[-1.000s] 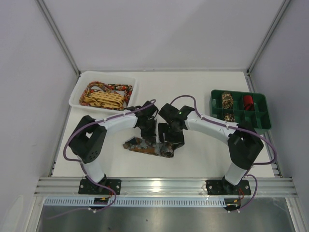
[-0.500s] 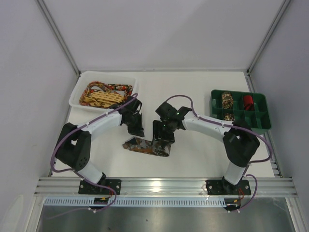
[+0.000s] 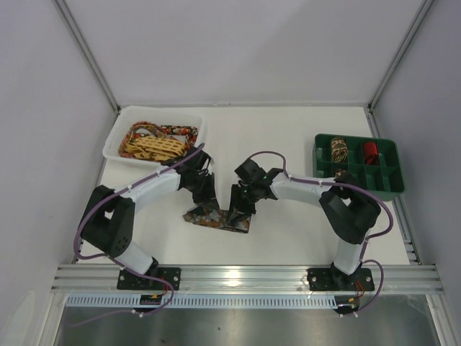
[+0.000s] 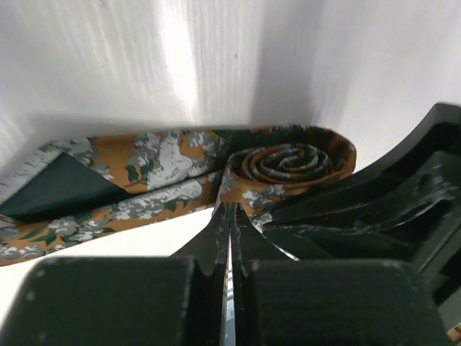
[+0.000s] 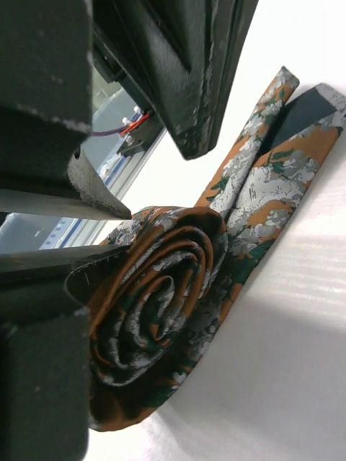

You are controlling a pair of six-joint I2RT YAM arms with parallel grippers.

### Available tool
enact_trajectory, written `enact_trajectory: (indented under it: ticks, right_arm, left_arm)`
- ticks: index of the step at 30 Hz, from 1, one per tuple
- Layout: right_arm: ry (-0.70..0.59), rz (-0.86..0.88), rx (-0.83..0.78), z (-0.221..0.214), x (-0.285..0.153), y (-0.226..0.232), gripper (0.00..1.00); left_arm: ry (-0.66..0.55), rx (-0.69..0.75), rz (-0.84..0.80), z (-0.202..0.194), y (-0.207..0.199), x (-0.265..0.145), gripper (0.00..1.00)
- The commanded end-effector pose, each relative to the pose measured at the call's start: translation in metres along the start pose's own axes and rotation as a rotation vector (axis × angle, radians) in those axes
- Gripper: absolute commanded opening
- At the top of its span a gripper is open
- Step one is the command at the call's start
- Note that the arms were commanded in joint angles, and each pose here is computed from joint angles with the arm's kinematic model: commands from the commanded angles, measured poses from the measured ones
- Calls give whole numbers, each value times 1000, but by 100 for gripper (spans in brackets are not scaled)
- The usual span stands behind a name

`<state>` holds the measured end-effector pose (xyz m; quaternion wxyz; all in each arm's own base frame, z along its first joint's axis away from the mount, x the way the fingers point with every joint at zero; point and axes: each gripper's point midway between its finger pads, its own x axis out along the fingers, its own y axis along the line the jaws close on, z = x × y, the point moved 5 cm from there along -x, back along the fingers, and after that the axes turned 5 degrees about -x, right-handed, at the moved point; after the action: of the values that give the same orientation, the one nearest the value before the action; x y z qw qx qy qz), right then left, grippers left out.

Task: Roll the ties
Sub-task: Roll the tie

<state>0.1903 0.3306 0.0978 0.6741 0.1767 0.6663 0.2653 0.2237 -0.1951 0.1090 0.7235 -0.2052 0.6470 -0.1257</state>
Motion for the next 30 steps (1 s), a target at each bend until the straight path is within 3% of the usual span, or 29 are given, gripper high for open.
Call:
enact_trajectory:
  ticks: [1,7,13,20,26,30]
  right_arm:
    - [-71,61,-1,8,-15,8,26]
    - [-75,68,3,8,-17,8,28]
    - [-89,78,-2,8,-30,14,32]
    - [-131,14,24,-7,-71,-9,56]
    - [-112,71,44,-23,-73,-41,80]
    - [-108,85,8,-22,-60,-48,82]
  left_arm:
    - [7,-1,-126,-6,-18,-12,1]
    - [83,2,-207,-21,-34,1,0]
    - [105,-3,-179,-23,-30,16,0]
    - [113,16,-154,-22,-26,24,0]
    - [115,23,-145,-18,-27,26,0]
    - [116,31,-132,-16,-26,28,1]
